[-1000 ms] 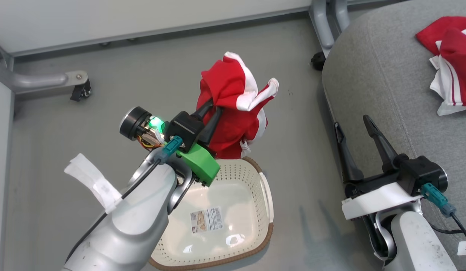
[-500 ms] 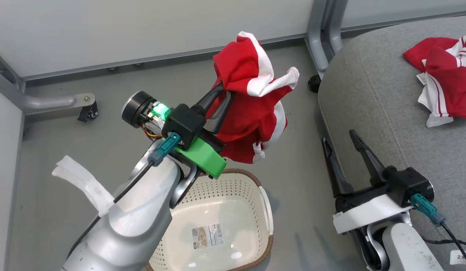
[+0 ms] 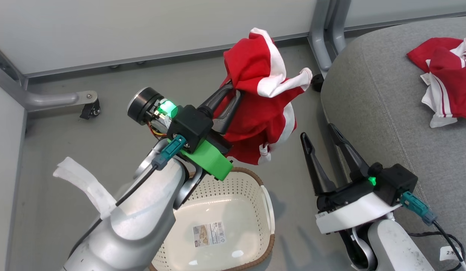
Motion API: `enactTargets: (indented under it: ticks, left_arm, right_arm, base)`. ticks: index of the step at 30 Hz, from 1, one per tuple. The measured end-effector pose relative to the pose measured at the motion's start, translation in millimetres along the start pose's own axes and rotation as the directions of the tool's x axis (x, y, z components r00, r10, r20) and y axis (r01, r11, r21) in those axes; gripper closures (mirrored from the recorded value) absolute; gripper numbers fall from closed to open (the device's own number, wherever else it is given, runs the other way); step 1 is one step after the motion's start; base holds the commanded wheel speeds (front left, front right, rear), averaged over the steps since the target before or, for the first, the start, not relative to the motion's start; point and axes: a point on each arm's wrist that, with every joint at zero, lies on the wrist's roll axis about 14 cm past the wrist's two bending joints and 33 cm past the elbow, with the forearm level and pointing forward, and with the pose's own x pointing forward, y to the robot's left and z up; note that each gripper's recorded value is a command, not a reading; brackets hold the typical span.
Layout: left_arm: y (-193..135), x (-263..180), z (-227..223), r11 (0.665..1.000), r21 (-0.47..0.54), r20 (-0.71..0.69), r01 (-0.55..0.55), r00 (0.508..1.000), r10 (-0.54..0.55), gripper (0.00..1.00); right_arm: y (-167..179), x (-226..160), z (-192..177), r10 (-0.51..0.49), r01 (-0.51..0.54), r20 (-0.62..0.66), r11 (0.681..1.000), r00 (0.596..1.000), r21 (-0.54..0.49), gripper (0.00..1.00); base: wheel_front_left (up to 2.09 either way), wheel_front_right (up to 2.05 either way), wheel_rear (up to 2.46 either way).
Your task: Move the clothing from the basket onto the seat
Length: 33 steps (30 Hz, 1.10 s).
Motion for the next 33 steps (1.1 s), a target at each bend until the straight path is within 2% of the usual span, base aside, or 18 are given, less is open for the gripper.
enactTargets:
  ticks: [12, 18, 21, 33]
  left_arm:
    - [-2.5, -2.1, -9.3, 1.0, -0.012, -0.018, 0.008, 1.0, -0.008, 1.0]
    - [-2.7, -0.8, -14.6, 1.0, -0.019, -0.024, 0.014, 1.0, -0.015, 1.0]
    - [-3.7, -0.6, -17.2, 1.0, -0.025, -0.027, 0.018, 0.999, -0.019, 1.0]
    - [-8.4, -0.4, -27.8, 0.999, -0.046, -0.044, 0.029, 0.999, -0.031, 1.0]
  right_arm:
    - [33.5, 31.1, 5.2, 0.108, -0.113, 0.043, 0.986, 0.993, 0.125, 0.0]
    - [43.0, 42.6, -8.8, 0.148, -0.148, 0.012, 0.979, 0.989, 0.14, 0.0]
    - [44.3, 45.9, -20.7, 0.15, -0.144, -0.017, 0.972, 0.989, 0.185, 0.0]
    - [65.4, 67.9, -19.4, 0.236, -0.234, 0.002, 0.96, 0.972, 0.157, 0.0]
  base:
    - [0.0, 0.0, 0.0]
    - [0.0, 0.0, 0.0]
    - [0.0, 0.0, 0.0]
    - [0.0, 0.0, 0.0]
